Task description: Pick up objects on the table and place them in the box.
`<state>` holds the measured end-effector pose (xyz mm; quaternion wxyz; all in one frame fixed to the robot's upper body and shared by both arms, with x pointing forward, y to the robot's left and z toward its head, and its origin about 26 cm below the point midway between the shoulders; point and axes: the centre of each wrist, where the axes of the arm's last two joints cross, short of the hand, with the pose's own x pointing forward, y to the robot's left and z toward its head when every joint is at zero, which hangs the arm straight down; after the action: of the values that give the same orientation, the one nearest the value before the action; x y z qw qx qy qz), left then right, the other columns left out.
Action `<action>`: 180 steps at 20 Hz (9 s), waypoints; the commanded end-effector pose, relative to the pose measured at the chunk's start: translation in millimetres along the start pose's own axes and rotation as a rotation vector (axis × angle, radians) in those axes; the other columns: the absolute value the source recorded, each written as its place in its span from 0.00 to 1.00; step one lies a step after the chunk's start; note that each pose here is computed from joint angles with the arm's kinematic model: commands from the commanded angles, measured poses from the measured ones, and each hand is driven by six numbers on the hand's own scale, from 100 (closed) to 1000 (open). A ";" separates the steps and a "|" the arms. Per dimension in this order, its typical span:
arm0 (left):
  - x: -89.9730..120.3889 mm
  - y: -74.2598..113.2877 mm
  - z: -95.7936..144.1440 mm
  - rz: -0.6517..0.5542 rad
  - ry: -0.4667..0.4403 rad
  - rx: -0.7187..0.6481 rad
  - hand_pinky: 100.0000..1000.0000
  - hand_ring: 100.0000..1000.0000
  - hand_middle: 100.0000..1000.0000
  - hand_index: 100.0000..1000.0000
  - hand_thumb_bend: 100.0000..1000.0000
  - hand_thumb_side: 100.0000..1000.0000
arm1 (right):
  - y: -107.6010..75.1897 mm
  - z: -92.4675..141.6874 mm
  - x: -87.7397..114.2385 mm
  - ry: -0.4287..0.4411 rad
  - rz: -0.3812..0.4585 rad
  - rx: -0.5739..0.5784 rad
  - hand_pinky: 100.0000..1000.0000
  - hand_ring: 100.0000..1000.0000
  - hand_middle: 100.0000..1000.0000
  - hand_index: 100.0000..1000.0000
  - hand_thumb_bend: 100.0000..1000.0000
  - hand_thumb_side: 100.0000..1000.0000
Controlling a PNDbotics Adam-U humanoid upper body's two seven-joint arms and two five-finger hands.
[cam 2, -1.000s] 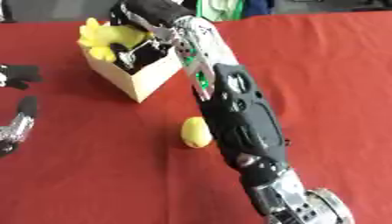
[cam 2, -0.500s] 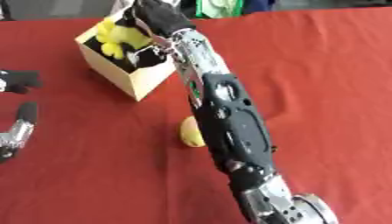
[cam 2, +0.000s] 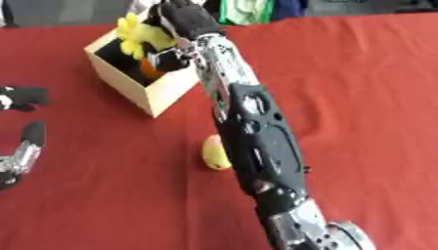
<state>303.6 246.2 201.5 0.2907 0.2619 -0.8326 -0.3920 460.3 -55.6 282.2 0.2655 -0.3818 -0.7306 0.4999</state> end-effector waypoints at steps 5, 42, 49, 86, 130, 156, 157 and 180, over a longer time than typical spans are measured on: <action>5.3 5.9 -3.9 -0.018 -0.027 0.011 0.68 0.74 0.64 0.85 0.00 0.72 | -7.5 -8.0 7.1 -0.020 0.065 -0.008 0.78 0.88 0.68 0.75 0.00 0.11; -3.3 3.9 11.6 -0.014 0.057 -0.008 0.67 0.73 0.63 0.85 0.00 0.72 | -128.9 33.5 -34.1 -0.449 0.031 -0.079 0.84 0.96 0.80 0.91 0.00 0.22; -5.9 3.1 17.0 -0.021 0.082 -0.019 0.67 0.73 0.63 0.85 0.00 0.72 | -133.2 82.5 -66.4 -0.505 0.076 -0.019 0.82 0.94 0.78 0.89 0.00 0.17; -3.6 1.0 14.2 -0.031 0.085 -0.036 0.67 0.73 0.64 0.84 0.00 0.72 | -42.8 170.2 -74.9 -0.543 0.130 0.474 0.86 0.94 0.72 0.85 0.00 0.20; 0.7 -3.5 9.9 -0.032 0.082 -0.038 0.66 0.72 0.63 0.84 0.00 0.75 | 5.1 178.0 -47.3 -0.423 0.186 0.326 0.82 0.93 0.61 0.84 0.00 0.21; 3.3 -6.0 7.1 -0.033 0.079 -0.048 0.66 0.72 0.63 0.83 0.00 0.76 | 21.8 168.9 -40.7 -0.400 0.145 0.307 0.78 0.87 0.43 0.68 0.00 0.14; 3.5 -6.1 7.0 -0.033 0.079 -0.049 0.66 0.72 0.63 0.83 0.00 0.76 | 21.7 168.9 -40.8 -0.393 0.137 0.298 0.77 0.85 0.40 0.65 0.00 0.14; 3.4 -7.0 7.6 -0.020 0.085 -0.058 0.65 0.73 0.62 0.83 0.00 0.75 | 18.5 165.0 -32.9 -0.362 0.032 0.144 0.74 0.77 0.26 0.48 0.00 0.11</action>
<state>299.7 244.0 185.4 0.3415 0.2765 -0.8005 -0.4077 360.4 -168.5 193.2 0.1639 -0.2766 -0.7102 0.6263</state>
